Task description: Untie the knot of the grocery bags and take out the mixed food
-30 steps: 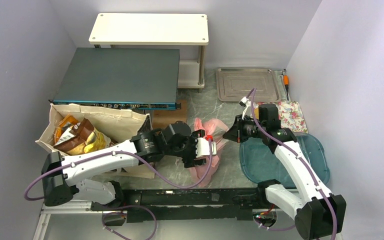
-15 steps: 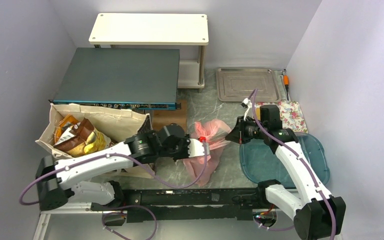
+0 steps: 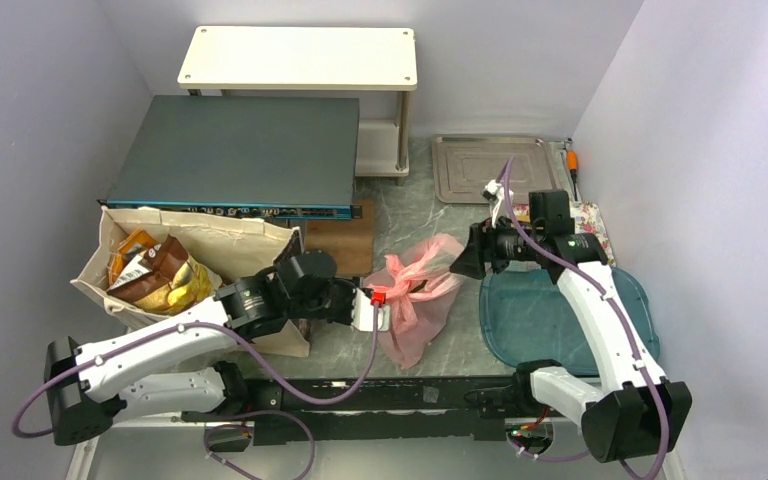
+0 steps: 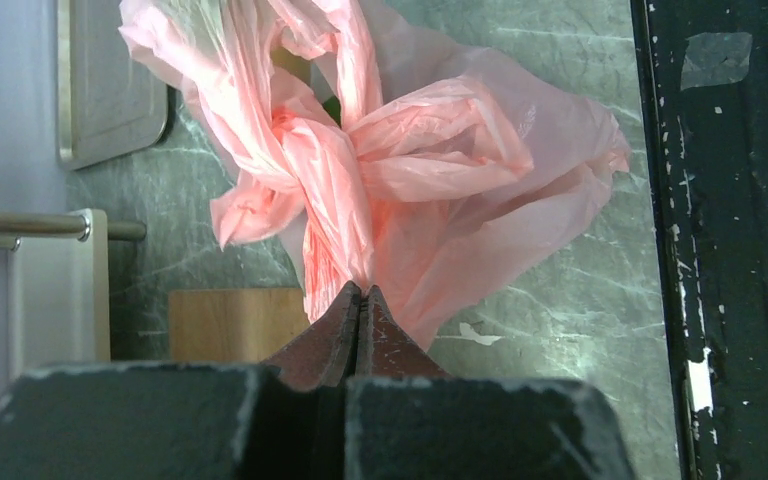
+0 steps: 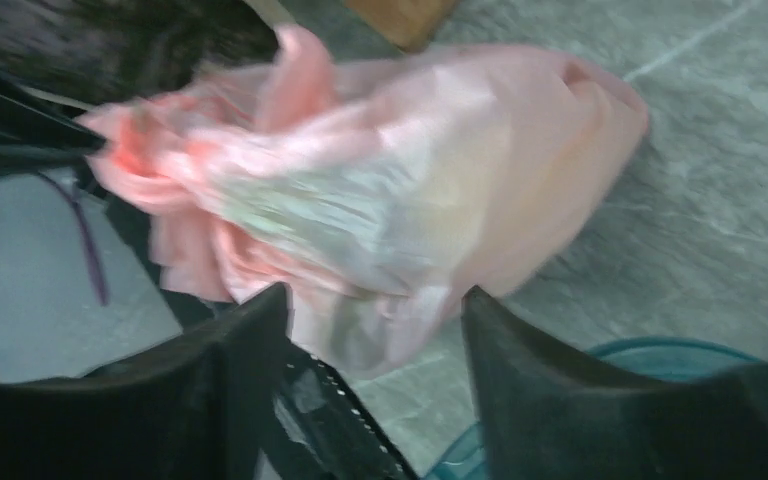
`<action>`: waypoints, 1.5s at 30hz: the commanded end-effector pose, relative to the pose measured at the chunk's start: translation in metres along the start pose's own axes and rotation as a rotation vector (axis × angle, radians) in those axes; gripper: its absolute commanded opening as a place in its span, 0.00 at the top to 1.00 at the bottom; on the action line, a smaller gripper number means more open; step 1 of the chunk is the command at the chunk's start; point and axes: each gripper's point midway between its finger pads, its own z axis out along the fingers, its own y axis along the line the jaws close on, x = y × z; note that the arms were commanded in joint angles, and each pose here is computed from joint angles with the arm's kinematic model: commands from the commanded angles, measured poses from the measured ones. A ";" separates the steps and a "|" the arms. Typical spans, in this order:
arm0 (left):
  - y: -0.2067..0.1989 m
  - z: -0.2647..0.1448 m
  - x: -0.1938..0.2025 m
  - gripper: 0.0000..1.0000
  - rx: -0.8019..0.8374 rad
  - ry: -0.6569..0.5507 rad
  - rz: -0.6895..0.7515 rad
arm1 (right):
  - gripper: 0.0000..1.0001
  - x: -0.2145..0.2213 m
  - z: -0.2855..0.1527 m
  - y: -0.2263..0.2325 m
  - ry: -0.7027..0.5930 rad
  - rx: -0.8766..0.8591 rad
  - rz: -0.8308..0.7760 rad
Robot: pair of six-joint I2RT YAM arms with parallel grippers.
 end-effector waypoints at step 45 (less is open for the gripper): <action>0.017 0.007 -0.009 1.00 -0.032 -0.070 0.167 | 0.22 -0.012 0.028 0.102 0.132 -0.253 -0.652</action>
